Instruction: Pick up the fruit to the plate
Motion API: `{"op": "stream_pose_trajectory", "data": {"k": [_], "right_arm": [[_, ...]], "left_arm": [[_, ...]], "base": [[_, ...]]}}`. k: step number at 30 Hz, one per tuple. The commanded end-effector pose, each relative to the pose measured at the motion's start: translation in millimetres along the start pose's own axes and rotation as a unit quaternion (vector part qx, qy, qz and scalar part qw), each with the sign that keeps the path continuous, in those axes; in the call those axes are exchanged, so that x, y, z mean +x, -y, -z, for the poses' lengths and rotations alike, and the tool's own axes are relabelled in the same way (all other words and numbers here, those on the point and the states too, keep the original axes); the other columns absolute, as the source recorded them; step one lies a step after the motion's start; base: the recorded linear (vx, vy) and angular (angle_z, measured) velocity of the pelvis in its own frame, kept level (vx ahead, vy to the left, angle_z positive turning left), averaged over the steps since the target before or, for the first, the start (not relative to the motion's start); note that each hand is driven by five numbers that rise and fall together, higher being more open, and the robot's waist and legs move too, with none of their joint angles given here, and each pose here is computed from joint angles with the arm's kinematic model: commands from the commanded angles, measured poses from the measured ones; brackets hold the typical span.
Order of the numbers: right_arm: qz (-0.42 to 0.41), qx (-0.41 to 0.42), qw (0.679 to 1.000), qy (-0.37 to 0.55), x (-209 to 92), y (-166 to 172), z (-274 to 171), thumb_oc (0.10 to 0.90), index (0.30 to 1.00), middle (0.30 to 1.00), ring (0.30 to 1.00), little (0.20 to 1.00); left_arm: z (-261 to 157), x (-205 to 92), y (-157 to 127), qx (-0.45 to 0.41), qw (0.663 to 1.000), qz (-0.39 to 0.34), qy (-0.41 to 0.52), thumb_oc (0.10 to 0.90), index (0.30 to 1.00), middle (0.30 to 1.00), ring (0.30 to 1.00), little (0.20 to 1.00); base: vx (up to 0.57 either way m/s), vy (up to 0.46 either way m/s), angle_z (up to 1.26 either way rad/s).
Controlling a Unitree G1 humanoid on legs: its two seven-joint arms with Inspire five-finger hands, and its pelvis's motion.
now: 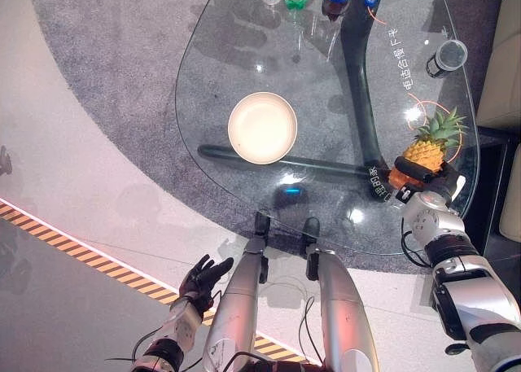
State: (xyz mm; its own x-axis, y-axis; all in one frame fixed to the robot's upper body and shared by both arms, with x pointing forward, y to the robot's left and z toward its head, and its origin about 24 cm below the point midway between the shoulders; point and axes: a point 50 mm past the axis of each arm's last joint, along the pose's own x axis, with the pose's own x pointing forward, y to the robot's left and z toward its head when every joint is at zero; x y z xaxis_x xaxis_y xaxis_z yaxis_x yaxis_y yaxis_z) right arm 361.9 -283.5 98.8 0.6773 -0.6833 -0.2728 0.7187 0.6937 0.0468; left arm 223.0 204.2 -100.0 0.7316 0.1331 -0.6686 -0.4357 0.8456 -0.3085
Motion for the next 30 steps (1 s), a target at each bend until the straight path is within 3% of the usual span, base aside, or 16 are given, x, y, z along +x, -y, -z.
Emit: {"op": "stream_pose_trajectory", "data": {"k": [1,16,23,30], "right_arm": [[-0.050,0.002,0.999,0.002,-2,-10,-5,0.100,0.300,0.300,0.300,0.200],[-0.100,0.040,0.994,0.019,-6,-13,-10,0.100,0.300,0.300,0.300,0.200],[-0.133,0.070,0.987,0.047,-18,-20,-12,0.100,0.300,0.300,0.300,0.200],[-0.218,0.085,0.966,0.112,-47,-38,-26,0.100,0.300,0.300,0.300,0.200]], "left_arm": [[8,-6,-18,-0.013,0.999,-0.033,0.001,0.800,0.900,0.900,0.900,0.900],[-4,-5,-28,-0.040,0.997,-0.066,0.028,0.800,0.900,0.900,0.900,0.900],[-5,-6,-33,-0.053,0.995,-0.080,0.036,0.800,0.900,0.900,0.900,0.900],[-3,-11,-51,-0.102,0.985,-0.127,0.055,0.800,0.900,0.900,0.900,0.900]], "base": [[0.00,0.000,0.00],[-0.03,0.002,0.00],[-0.02,0.005,-0.01],[-0.01,0.000,-0.01]]}}
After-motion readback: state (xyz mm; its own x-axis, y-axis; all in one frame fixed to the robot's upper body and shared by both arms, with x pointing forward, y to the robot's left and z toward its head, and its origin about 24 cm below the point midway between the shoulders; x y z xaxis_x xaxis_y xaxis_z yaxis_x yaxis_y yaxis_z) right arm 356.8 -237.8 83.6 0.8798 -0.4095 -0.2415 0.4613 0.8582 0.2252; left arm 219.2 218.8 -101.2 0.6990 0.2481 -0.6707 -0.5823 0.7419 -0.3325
